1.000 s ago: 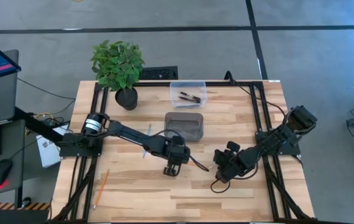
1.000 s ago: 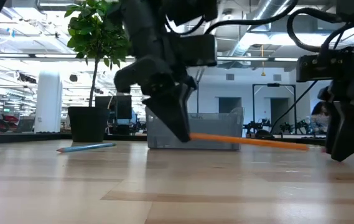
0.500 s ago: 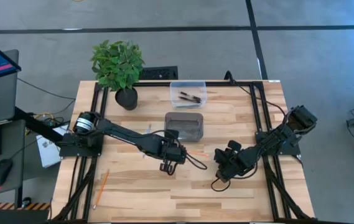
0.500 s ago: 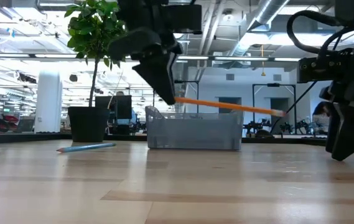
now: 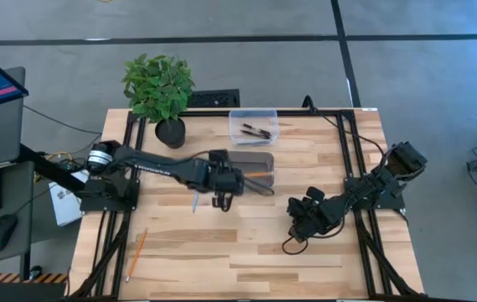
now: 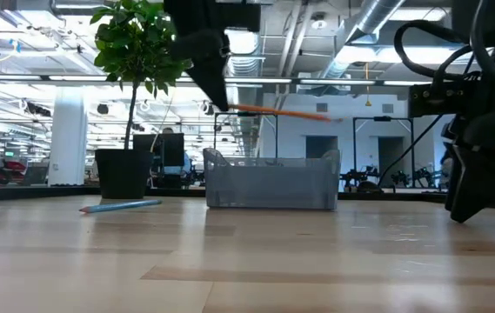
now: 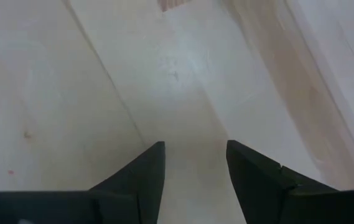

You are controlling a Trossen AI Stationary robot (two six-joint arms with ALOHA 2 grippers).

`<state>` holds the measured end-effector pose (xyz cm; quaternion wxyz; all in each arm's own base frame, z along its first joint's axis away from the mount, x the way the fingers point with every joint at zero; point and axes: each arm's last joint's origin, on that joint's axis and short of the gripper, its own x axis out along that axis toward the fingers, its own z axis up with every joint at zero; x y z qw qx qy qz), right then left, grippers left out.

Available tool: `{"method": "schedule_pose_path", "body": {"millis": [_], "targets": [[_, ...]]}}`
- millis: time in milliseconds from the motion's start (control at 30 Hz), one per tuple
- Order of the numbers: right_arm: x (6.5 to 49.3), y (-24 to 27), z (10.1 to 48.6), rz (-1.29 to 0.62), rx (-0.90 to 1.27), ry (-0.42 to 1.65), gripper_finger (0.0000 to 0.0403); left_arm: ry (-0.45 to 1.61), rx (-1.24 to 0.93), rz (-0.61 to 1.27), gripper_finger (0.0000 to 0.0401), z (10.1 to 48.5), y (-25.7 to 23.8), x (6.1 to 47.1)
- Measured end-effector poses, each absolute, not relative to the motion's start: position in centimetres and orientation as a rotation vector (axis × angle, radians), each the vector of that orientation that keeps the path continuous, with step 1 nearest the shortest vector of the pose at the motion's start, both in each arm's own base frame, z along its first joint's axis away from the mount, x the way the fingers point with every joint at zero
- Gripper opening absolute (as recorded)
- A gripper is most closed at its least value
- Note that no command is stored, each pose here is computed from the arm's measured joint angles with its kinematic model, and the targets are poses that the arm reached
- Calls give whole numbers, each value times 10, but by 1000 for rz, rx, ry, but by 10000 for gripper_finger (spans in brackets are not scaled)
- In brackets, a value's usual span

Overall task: Sort pens & pencils
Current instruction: Put the right orange pencil into the black bin

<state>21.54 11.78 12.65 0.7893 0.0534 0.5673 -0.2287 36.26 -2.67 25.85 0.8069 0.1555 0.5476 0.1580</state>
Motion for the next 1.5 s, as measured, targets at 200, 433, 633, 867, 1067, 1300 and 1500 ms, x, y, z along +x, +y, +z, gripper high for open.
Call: {"method": "schedule_pose_path", "body": {"millis": [200,433,633,867,1067,1300,1500], "targets": [[215,118,126,-492,115,1222,196,1188,260,409,6,252,9,364],[215,117,126,-492,102,1224,194,1197,205,346,7,230,21,362],[215,115,127,-515,83,1209,192,1109,85,285,6,227,18,369],[215,115,127,-514,84,1209,192,1098,-28,401,6,226,17,367],[215,115,127,-513,79,1212,193,1076,-113,474,6,225,7,366],[215,115,127,-491,37,1215,193,1073,-147,489,6,219,-2,369],[215,117,127,-481,38,1205,192,1141,-137,479,6,200,-6,374]]}}
